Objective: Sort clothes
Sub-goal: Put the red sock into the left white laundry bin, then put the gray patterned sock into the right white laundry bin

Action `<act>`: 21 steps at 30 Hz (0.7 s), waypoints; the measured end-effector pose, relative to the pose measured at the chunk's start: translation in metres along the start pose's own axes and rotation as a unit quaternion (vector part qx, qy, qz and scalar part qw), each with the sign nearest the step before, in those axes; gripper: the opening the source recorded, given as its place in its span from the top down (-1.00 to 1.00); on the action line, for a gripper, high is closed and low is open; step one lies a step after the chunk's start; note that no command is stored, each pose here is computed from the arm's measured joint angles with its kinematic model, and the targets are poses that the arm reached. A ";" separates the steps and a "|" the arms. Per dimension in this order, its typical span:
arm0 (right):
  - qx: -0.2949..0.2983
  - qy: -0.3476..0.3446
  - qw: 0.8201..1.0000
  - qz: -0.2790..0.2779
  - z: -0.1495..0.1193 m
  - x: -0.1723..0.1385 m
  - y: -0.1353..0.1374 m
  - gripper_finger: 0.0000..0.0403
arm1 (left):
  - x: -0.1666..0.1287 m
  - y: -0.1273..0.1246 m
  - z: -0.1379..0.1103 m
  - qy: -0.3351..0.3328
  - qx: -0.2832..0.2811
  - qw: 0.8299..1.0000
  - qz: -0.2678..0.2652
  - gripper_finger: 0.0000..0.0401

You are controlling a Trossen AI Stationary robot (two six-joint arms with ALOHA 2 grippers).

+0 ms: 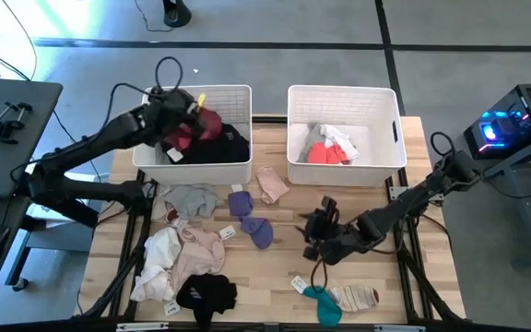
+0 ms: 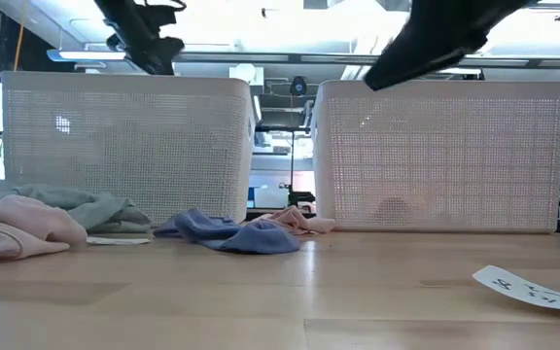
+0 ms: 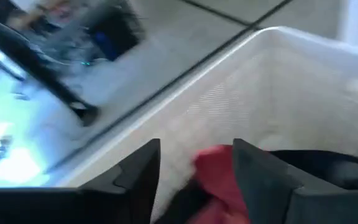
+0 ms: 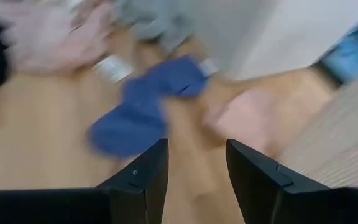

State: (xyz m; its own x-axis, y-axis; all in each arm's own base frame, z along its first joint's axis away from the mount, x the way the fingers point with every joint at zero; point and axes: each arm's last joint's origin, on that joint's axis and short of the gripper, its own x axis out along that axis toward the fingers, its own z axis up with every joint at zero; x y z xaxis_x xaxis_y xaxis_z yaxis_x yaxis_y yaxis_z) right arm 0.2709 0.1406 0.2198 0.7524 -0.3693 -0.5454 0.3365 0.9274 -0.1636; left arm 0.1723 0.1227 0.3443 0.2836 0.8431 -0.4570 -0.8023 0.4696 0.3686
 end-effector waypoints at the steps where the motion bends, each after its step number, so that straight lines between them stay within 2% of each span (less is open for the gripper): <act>1: 0.005 0.018 1.000 0.023 -0.003 -0.003 0.002 0.26 | -0.006 0.000 -0.002 -0.001 -0.012 1.000 -0.025 0.03; 3: 0.030 0.067 0.994 0.075 -0.009 -0.008 0.006 0.26 | -0.018 -0.005 -0.006 0.004 -0.032 0.995 -0.098 0.01; 6: 0.070 0.171 0.972 0.148 -0.025 -0.018 0.016 0.26 | -0.035 -0.019 -0.011 -0.001 -0.032 0.981 -0.191 0.04; 12: 0.166 0.357 0.893 0.218 -0.064 -0.054 0.051 0.26 | -0.066 -0.069 -0.025 -0.074 0.011 0.942 -0.326 0.18; 15: 0.231 0.417 0.858 0.192 -0.084 -0.075 0.065 0.26 | -0.078 -0.093 -0.035 -0.128 0.033 0.916 -0.378 0.22; 19: 0.322 0.498 0.799 0.101 -0.113 -0.098 0.076 0.26 | -0.088 -0.118 -0.049 -0.178 0.048 0.887 -0.423 0.24; 21: 0.337 0.514 0.787 0.059 -0.128 -0.106 0.081 0.26 | -0.091 -0.127 -0.054 -0.204 0.056 0.875 -0.435 0.24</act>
State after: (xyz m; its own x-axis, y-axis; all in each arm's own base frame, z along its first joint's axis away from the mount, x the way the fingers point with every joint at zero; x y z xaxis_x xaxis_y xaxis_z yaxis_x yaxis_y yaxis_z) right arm 0.1454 0.2622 0.1588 0.0624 0.2808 -0.9577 0.7829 0.5814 0.2215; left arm 0.2197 -0.0282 0.2954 0.9435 0.1670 -0.2862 -0.1401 0.9838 0.1123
